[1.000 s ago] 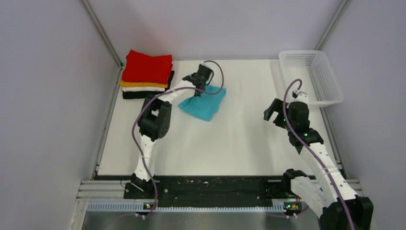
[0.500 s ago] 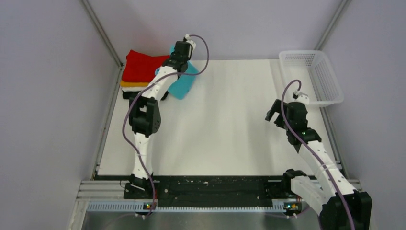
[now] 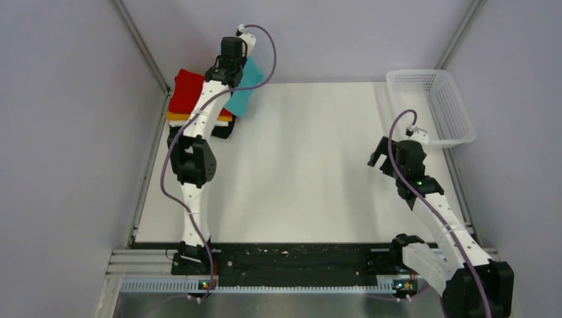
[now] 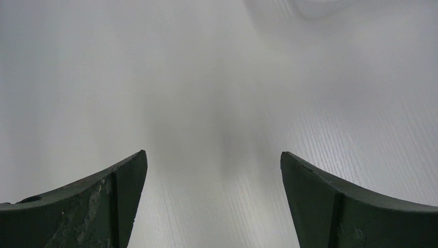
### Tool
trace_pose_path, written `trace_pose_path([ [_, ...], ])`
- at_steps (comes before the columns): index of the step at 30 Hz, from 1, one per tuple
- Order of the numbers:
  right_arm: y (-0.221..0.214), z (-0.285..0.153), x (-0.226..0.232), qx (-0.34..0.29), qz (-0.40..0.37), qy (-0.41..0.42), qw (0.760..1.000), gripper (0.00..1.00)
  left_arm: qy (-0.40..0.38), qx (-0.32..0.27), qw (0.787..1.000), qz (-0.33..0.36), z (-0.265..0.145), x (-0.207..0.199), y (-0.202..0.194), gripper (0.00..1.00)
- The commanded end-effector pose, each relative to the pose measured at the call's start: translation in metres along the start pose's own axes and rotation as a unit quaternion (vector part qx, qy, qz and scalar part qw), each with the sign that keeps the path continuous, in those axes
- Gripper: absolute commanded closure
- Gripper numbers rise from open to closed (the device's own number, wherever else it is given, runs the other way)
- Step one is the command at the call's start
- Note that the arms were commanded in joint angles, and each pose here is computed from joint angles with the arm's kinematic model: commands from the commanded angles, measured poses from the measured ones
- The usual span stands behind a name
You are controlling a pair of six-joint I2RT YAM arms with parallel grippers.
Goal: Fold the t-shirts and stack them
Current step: Put the neatly folded tshirt into the corner of the board with the left arm
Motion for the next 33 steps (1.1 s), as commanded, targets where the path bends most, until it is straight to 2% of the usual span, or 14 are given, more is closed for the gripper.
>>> trace_pose_path([
  [1, 0.007, 0.001, -0.001, -0.022, 0.006, -0.01, 1.0, 0.01, 0.002, -0.069, 0.997, -0.043, -0.03, 0.03, 0.042, 1.0],
  [7, 0.006, 0.001, -0.002, -0.022, 0.008, -0.014, 1.0, 0.01, 0.022, -0.046, 0.996, -0.076, -0.016, 0.058, 0.027, 1.0],
  [11, 0.005, 0.003, -0.003, -0.019, 0.008, -0.021, 1.0, 0.01, 0.0, -0.029, 0.994, -0.105, -0.003, 0.077, 0.009, 1.0],
  [15, 0.003, 0.008, -0.003, -0.009, 0.008, -0.026, 1.0, 0.01, -0.021, 0.0, 0.991, -0.13, 0.018, 0.084, -0.015, 1.0],
  [20, 0.0, 0.013, -0.003, 0.003, 0.006, -0.034, 0.999, 0.01, -0.001, 0.033, 0.987, -0.157, 0.048, 0.107, -0.053, 1.0],
  [24, -0.002, 0.017, -0.003, 0.012, 0.002, -0.04, 0.999, 0.01, -0.003, 0.043, 0.982, -0.183, 0.063, 0.122, -0.073, 1.0],
  [28, -0.004, 0.022, -0.003, 0.02, 0.003, -0.045, 0.999, 0.01, 0.019, 0.052, 0.982, -0.18, 0.073, 0.133, -0.087, 1.0],
  [33, -0.005, 0.026, -0.002, 0.031, -0.002, -0.047, 0.998, 0.01, 0.036, 0.038, 0.982, -0.182, 0.085, 0.147, -0.094, 1.0],
])
Point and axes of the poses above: each gripper's point midway between its finger pads, its own z axis out along the fingers, its own x axis along the line the jaws close on, y = z × x, the point moved 9 cm from there along -z, back along the fingers, and after that the axes turned 7 degrees about -z, right-handed, at the moved point
